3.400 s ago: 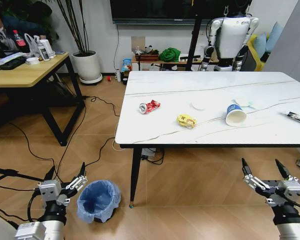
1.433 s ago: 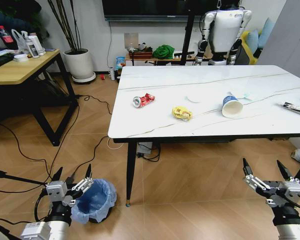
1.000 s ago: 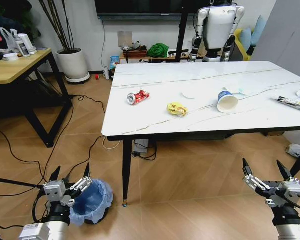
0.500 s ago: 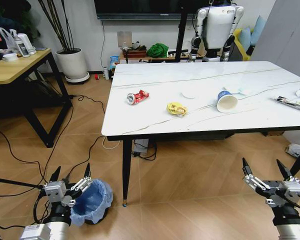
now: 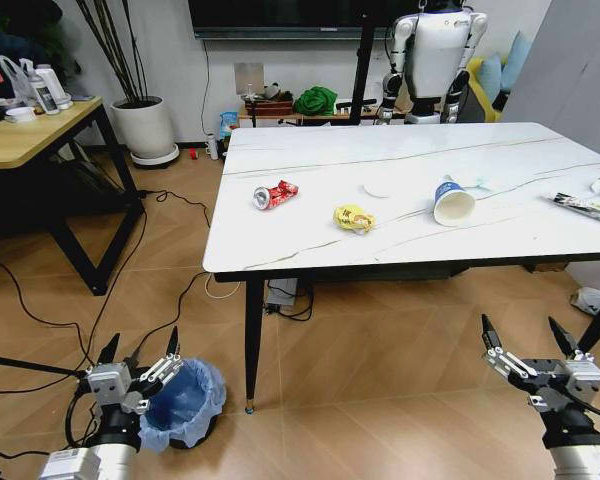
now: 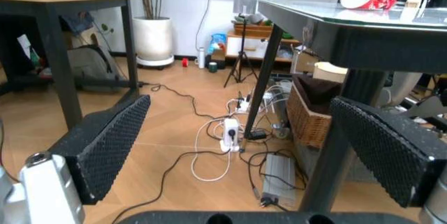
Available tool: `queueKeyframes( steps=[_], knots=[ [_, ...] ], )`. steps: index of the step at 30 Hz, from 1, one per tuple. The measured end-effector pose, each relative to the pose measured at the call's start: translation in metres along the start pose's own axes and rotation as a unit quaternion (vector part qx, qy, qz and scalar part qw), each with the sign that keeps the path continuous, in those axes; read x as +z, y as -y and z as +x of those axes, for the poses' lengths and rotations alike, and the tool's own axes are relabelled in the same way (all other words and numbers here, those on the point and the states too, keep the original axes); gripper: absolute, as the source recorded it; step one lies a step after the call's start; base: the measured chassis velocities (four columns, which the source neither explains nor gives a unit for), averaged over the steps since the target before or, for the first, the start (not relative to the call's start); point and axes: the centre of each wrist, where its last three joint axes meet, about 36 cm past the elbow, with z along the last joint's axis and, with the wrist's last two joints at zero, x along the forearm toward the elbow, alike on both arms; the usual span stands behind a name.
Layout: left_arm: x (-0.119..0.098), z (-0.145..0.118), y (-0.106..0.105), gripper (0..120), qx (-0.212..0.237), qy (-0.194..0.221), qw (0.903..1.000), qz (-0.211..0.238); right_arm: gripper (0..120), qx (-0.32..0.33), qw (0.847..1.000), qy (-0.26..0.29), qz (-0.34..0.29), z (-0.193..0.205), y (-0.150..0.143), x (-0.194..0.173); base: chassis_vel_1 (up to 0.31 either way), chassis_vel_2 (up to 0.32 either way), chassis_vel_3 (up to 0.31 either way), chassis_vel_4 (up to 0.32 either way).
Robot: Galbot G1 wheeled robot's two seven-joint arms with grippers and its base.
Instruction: Pick up the trash bin and place the trash from the table into it.
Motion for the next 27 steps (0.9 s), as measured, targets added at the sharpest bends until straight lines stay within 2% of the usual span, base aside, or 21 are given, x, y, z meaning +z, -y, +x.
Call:
queueKeyframes(
  steps=[9,27],
  knots=[
    [0.004,-0.001,0.001,100,0.013,-0.010,0.9999,0.000,100,0.015,1.000,0.004,-0.004,-0.001,-0.004,0.002,0.000,0.000,0.000,0.000],
    [0.009,0.003,-0.002,100,0.007,-0.025,0.9997,0.000,100,0.020,1.000,-0.001,-0.006,0.000,-0.012,0.011,0.000,0.000,0.000,0.000]
  ],
)
